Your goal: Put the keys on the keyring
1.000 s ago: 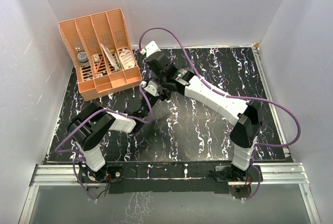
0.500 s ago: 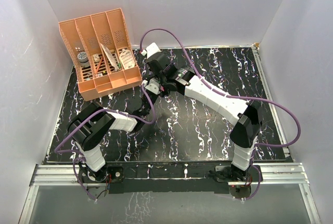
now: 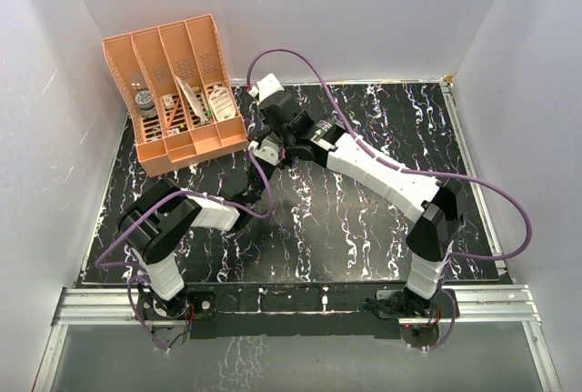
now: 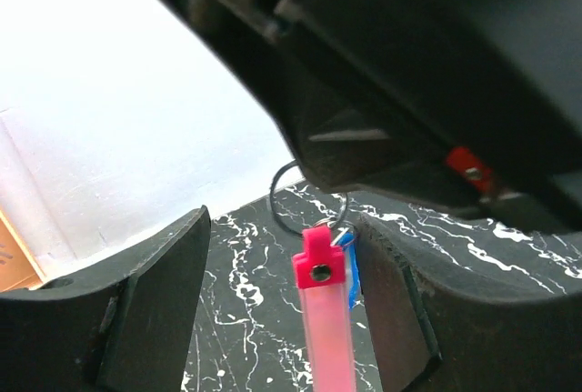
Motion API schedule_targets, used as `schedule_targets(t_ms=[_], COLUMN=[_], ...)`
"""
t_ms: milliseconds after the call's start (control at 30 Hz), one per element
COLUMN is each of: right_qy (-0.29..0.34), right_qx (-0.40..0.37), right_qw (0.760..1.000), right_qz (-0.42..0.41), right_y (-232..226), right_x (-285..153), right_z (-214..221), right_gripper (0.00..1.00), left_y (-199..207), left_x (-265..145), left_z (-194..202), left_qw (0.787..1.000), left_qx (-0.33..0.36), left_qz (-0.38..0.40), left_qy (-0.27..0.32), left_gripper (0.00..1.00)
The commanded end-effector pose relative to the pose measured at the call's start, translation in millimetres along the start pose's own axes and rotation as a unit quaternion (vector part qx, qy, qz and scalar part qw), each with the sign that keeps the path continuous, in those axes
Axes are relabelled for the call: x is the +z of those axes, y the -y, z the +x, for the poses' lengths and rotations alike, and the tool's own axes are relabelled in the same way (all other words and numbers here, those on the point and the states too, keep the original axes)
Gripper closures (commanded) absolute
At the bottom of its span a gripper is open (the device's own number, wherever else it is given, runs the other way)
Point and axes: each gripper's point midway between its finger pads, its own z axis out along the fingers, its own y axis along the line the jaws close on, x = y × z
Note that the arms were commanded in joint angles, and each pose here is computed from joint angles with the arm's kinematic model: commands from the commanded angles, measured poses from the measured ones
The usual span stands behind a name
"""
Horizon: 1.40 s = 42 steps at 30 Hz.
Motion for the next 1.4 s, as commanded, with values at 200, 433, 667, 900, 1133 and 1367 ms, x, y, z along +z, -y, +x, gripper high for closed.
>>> schedule_targets(t_ms=[200,433,667,900,1133,1367], right_qy=[0.037,0.036,0.030,0.031,0.029,0.029], right_qx=[0.016,0.015,0.012,0.006,-0.001,-0.007], right_qw=[0.999,0.999,0.999,0.999,0.999,0.999], right_qz=[0.019,0.016,0.015,0.022,0.032,0.038], right_y=[24.2,23.4,22.3,26.8,32.3,35.5], right_x=[-27.2,-28.3,-27.0,-29.6,-32.0,-34.0], right_z=[-15.8,-12.2,-8.5,-7.7,-7.0,-6.8], right_gripper=[1.00,1.00,1.00,1.00,1.00,1.00], left_y=[-23.9,-25.5,-24.2,-28.5,-33.3,-37.4], left_x=[-3.1,-1.9,-1.5,-5.3,-8.4,-11.5], left_z=[-63.0,-65.8,-71.1,-67.5,-62.3,-58.2], left_qw=[0.994,0.993,0.993,0.993,0.993,0.993], left_qx=[0.009,0.005,-0.010,-0.007,-0.005,-0.003], left_qz=[-0.047,-0.051,-0.048,-0.058,-0.071,-0.077], left_qy=[0.100,0.103,0.110,0.102,0.093,0.086], left_gripper=[0.38,0.38,0.38,0.38,0.37,0.37])
